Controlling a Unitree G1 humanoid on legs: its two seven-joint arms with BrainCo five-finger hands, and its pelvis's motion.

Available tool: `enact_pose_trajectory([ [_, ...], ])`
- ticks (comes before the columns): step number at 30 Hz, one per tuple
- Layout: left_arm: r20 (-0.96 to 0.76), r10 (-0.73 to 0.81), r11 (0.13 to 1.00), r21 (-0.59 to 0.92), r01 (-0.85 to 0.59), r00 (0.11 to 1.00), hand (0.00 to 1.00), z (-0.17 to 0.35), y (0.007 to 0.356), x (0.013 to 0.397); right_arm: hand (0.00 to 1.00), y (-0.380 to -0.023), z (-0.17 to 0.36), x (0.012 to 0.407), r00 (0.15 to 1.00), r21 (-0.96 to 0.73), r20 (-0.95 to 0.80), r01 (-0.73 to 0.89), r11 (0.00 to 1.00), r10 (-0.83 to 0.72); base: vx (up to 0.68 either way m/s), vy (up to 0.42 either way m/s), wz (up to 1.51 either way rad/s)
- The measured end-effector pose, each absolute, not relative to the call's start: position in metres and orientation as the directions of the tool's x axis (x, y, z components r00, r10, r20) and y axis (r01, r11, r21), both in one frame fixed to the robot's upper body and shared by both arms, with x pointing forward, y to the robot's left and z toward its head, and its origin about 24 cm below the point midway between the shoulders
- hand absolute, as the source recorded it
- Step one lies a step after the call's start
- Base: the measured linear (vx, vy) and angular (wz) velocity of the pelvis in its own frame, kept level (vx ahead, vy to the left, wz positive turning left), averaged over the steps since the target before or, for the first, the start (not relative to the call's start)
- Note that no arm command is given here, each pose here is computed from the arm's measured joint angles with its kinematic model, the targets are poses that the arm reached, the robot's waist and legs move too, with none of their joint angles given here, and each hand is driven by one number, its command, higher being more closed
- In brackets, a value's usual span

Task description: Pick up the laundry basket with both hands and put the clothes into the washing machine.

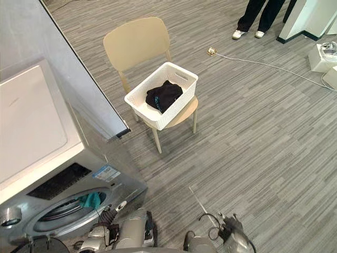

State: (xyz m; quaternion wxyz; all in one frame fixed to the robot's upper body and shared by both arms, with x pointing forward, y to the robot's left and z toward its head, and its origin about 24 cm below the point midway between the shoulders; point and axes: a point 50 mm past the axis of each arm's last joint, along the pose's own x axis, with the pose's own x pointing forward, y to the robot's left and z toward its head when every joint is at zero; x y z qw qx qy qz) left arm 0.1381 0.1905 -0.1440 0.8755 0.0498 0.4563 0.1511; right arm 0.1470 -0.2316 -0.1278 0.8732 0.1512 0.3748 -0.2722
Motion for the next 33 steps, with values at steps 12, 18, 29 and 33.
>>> enact_pose_trajectory([
  [12, -0.896, 0.352, 0.899, 0.243, -0.364, 0.271, 0.00, -0.161, 0.218, 0.082, 0.00, -0.204, -0.140, 0.130, 0.560, 0.116, -0.786, 0.549, 0.828, -0.261, 0.37, 0.026, 0.58],
  [18, -0.844, 0.404, 0.894, 0.281, -0.350, 0.353, 0.00, -0.154, 0.225, 0.085, 0.00, -0.209, -0.160, 0.059, 0.350, 0.025, -0.893, 0.667, 0.745, -0.283, 0.23, -0.531, 1.50],
  [29, -0.857, 0.369, 0.882, 0.201, -0.426, 0.360, 0.00, -0.157, 0.199, 0.084, 0.00, -0.236, -0.113, 0.126, 0.604, 0.154, -0.684, 0.668, 0.728, -0.410, 0.10, -0.263, 0.70],
  [33, -0.859, 0.360, 0.895, 0.207, -0.396, 0.365, 0.00, -0.158, 0.197, 0.084, 0.00, -0.268, -0.027, 0.161, 0.724, 0.194, -0.305, 0.684, 0.703, -0.619, 0.09, -0.027, 0.57],
])
